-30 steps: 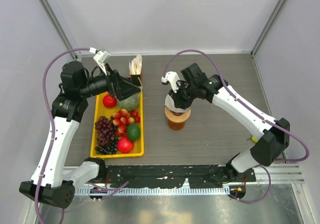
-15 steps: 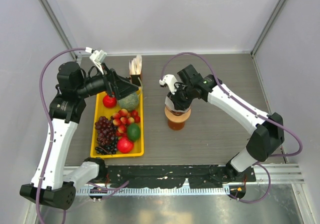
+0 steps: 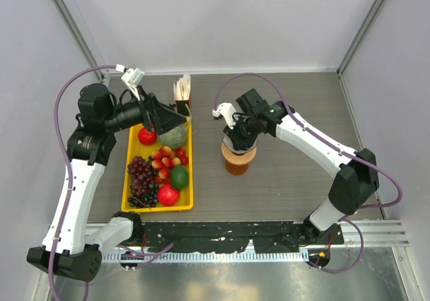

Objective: Place the coffee filter in the dripper

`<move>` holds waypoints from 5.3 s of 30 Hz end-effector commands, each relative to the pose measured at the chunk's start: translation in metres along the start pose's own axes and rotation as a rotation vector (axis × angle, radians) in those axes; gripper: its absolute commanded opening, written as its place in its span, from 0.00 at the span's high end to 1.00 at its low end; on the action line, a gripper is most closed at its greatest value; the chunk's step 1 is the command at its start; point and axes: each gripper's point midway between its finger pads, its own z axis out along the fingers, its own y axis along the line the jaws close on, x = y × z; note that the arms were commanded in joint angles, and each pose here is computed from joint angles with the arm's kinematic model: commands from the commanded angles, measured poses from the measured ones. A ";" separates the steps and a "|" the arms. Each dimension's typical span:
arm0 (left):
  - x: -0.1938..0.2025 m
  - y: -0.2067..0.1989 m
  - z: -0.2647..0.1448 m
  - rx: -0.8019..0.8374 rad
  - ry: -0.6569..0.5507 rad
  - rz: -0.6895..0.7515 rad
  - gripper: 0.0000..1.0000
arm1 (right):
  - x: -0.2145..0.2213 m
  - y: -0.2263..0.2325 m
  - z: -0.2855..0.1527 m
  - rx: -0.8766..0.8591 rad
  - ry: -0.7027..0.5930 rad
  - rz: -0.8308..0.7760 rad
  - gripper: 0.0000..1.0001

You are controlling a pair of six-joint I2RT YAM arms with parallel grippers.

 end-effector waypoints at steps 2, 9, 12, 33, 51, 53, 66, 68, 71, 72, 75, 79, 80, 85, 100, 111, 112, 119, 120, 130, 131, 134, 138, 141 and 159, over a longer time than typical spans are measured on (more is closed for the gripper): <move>-0.004 -0.003 -0.004 -0.003 -0.024 0.018 0.15 | 0.002 0.002 0.008 -0.015 0.010 -0.005 0.75; -0.001 -0.003 -0.005 -0.003 -0.019 0.015 0.15 | -0.002 0.006 0.006 -0.039 0.002 0.005 0.75; -0.001 -0.003 -0.005 -0.002 -0.021 0.017 0.15 | -0.009 0.007 -0.001 -0.037 -0.019 0.005 0.74; -0.004 0.001 0.001 0.005 -0.026 -0.007 0.16 | -0.024 0.007 -0.029 0.034 -0.071 -0.044 0.71; -0.005 0.005 0.007 0.019 -0.020 -0.023 0.17 | -0.044 0.009 -0.057 0.054 -0.138 -0.080 0.68; -0.005 0.006 0.008 0.019 -0.018 -0.024 0.17 | -0.050 0.011 -0.066 0.055 -0.163 -0.084 0.68; -0.005 0.008 0.011 0.026 -0.016 -0.031 0.18 | -0.071 -0.006 -0.110 0.133 -0.251 -0.093 0.67; -0.005 0.009 0.011 0.024 -0.018 -0.033 0.18 | -0.070 -0.013 -0.113 0.149 -0.253 -0.089 0.67; -0.004 0.009 0.011 0.026 -0.017 -0.037 0.18 | -0.072 -0.030 -0.115 0.180 -0.250 -0.076 0.67; -0.003 0.009 0.012 0.026 -0.016 -0.040 0.18 | -0.071 -0.033 -0.115 0.182 -0.246 -0.072 0.67; -0.003 0.009 0.012 0.027 -0.015 -0.038 0.18 | -0.071 -0.046 -0.113 0.196 -0.234 -0.058 0.67; -0.003 0.009 0.012 0.026 -0.017 -0.037 0.18 | -0.069 -0.045 -0.106 0.177 -0.224 -0.051 0.67; -0.003 0.009 0.011 0.027 -0.018 -0.036 0.18 | -0.067 -0.044 -0.104 0.167 -0.220 -0.043 0.67; -0.002 0.009 0.011 0.028 -0.017 -0.033 0.18 | -0.063 -0.042 -0.096 0.151 -0.212 -0.033 0.67; 0.001 0.011 0.011 0.023 -0.009 -0.031 0.18 | -0.051 -0.044 -0.076 0.135 -0.182 -0.022 0.77; 0.001 0.013 0.012 0.021 -0.008 -0.030 0.18 | -0.049 -0.041 -0.076 0.124 -0.183 -0.036 0.86; 0.001 0.012 0.012 0.024 -0.007 -0.029 0.18 | -0.048 -0.040 -0.076 0.121 -0.183 -0.037 0.87; 0.002 0.012 0.012 0.022 -0.006 -0.033 0.18 | -0.046 -0.035 -0.077 0.119 -0.183 -0.053 0.87; 0.003 0.013 0.013 0.022 -0.004 -0.035 0.18 | -0.046 -0.034 -0.077 0.117 -0.184 -0.056 0.83; 0.006 0.014 0.009 0.003 0.004 -0.011 0.01 | -0.067 -0.037 -0.099 0.148 -0.246 -0.049 0.61; 0.006 0.015 0.009 -0.003 0.006 -0.007 0.01 | -0.070 -0.036 -0.103 0.153 -0.259 -0.048 0.58; 0.007 0.016 0.007 -0.009 0.008 0.004 0.01 | -0.076 -0.035 -0.110 0.157 -0.278 -0.044 0.51; 0.010 0.018 0.007 -0.020 0.018 0.016 0.01 | -0.084 -0.032 -0.124 0.165 -0.311 -0.030 0.30; 0.010 0.021 0.005 -0.046 0.024 0.031 0.01 | -0.091 -0.032 -0.137 0.183 -0.340 -0.028 0.18; 0.021 0.103 -0.040 -0.534 0.450 0.116 0.01 | -0.050 -0.086 -0.252 0.438 -0.695 0.300 0.04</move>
